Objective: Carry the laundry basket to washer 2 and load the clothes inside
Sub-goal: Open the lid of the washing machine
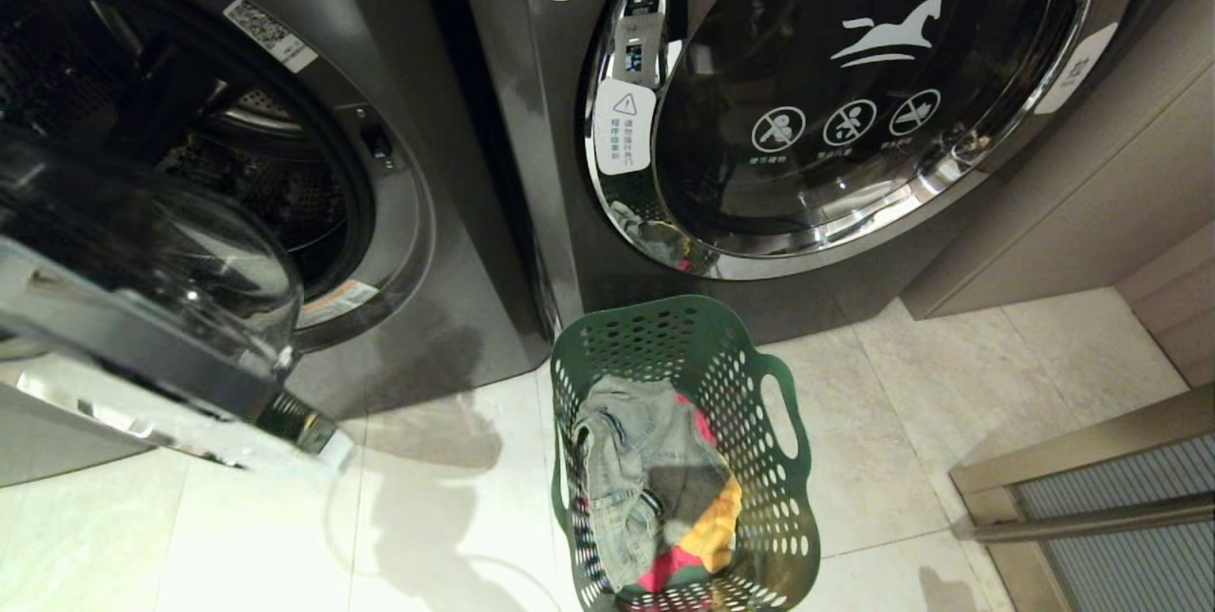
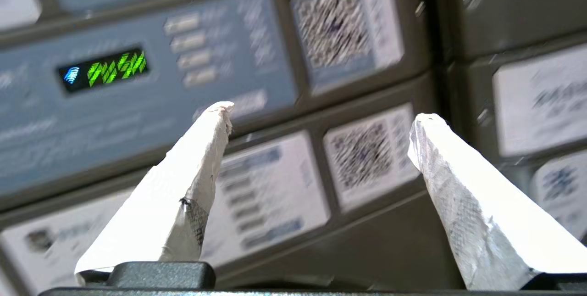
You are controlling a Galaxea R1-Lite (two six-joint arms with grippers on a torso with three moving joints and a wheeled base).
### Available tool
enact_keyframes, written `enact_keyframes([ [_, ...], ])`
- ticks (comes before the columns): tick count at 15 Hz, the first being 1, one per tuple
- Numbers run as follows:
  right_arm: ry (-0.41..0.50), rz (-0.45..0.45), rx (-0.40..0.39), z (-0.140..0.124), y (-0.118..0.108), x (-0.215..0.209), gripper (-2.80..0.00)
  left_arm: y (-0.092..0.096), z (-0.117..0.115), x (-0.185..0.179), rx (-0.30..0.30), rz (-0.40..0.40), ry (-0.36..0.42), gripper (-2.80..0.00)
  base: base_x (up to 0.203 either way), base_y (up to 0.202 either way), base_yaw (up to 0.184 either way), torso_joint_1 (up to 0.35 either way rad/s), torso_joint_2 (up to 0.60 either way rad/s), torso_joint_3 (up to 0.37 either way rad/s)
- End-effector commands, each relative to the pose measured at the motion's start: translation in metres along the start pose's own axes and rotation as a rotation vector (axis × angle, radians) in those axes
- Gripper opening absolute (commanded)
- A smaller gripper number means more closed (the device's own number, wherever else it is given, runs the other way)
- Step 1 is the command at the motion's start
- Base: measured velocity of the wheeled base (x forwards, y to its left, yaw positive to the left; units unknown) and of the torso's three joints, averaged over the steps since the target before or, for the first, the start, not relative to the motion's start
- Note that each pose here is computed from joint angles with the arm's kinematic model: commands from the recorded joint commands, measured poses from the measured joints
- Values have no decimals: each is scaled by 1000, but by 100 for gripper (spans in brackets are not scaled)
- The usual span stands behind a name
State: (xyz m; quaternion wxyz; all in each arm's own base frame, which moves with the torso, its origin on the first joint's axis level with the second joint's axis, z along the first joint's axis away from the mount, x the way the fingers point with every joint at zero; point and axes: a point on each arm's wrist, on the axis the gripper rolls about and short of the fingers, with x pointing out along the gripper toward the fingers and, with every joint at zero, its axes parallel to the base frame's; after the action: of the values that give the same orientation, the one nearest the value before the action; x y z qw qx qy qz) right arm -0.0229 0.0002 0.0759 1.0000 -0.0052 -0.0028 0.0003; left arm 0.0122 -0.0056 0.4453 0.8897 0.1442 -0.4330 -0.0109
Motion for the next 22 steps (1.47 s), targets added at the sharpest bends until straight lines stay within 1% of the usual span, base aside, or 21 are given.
enact_keyframes([
  [1, 1, 1, 0, 0, 0, 0, -280, 6, -2, 7, -116, 4, 62, 0, 0, 0, 0, 0, 0, 0],
  [2, 1, 1, 0, 0, 0, 0, -280, 9, -8, 8, -137, 10, 88, 0, 0, 0, 0, 0, 0, 0],
  [3, 1, 1, 0, 0, 0, 0, -280, 9, -15, 8, -147, 9, 120, -128, 0, 0, 0, 0, 0, 0],
  [4, 0, 1, 0, 0, 0, 0, -280, 9, -24, 6, -149, 5, 182, -280, 0, 0, 0, 0, 0, 0],
  [5, 0, 1, -1, 0, 0, 0, -280, 8, -35, 3, -122, 0, 270, -280, 0, 0, 0, 0, 0, 0],
  [6, 0, 1, 0, 0, 0, 0, -280, 6, -43, -2, -74, -9, 349, -280, 0, 0, 0, 0, 0, 0],
  [7, 1, 1, 0, 0, 0, 0, -280, 4, -53, -7, -26, -11, 444, -280, 0, 0, 0, 0, 0, 0],
  [8, 0, 1, 0, 0, 0, 0, -280, 2, -59, -15, 40, 37, 547, -280, 0, 0, 0, 0, 0, 0],
  [10, 0, 1, -2, 0, 0, 0, -280, 2, -63, -28, 206, 175, 710, -280, 0, 0, 0, 0, 0, 0],
  [11, 1, 1, 0, 0, 0, 0, -280, 2, -63, -34, 268, 250, 772, -280, 0, 0, 0, 0, 0, 0],
  [14, -1, 1, 0, 0, 0, 0, -280, 6, -64, -46, 401, 520, 930, -280, 0, 0, 0, 0, 0, 0],
  [17, -1, 1, 0, 0, 0, 0, -280, 17, -66, -53, 543, 804, 1071, -280, 0, 0, 0, 0, 0, 0],
  [19, 1, 1, -1, 0, 0, 0, -280, 32, -73, -56, 617, 975, 1166, -280, 0, 0, 0, 0, 0, 0],
  [20, 1, 1, 0, 0, 0, 0, -280, 42, -78, -61, 642, 1053, 1218, -280, 0, 0, 0, 0, 0, 0],
  [21, 1, 1, 0, 0, 0, 0, -280, 52, -84, -67, 649, 1105, 1279, -280, 0, 0, 0, 0, 0, 0],
  [22, -1, 1, 0, 0, 0, 0, -280, 63, -90, -73, 640, 1126, 1341, -280, 0, 0, 0, 0, 0, 0],
])
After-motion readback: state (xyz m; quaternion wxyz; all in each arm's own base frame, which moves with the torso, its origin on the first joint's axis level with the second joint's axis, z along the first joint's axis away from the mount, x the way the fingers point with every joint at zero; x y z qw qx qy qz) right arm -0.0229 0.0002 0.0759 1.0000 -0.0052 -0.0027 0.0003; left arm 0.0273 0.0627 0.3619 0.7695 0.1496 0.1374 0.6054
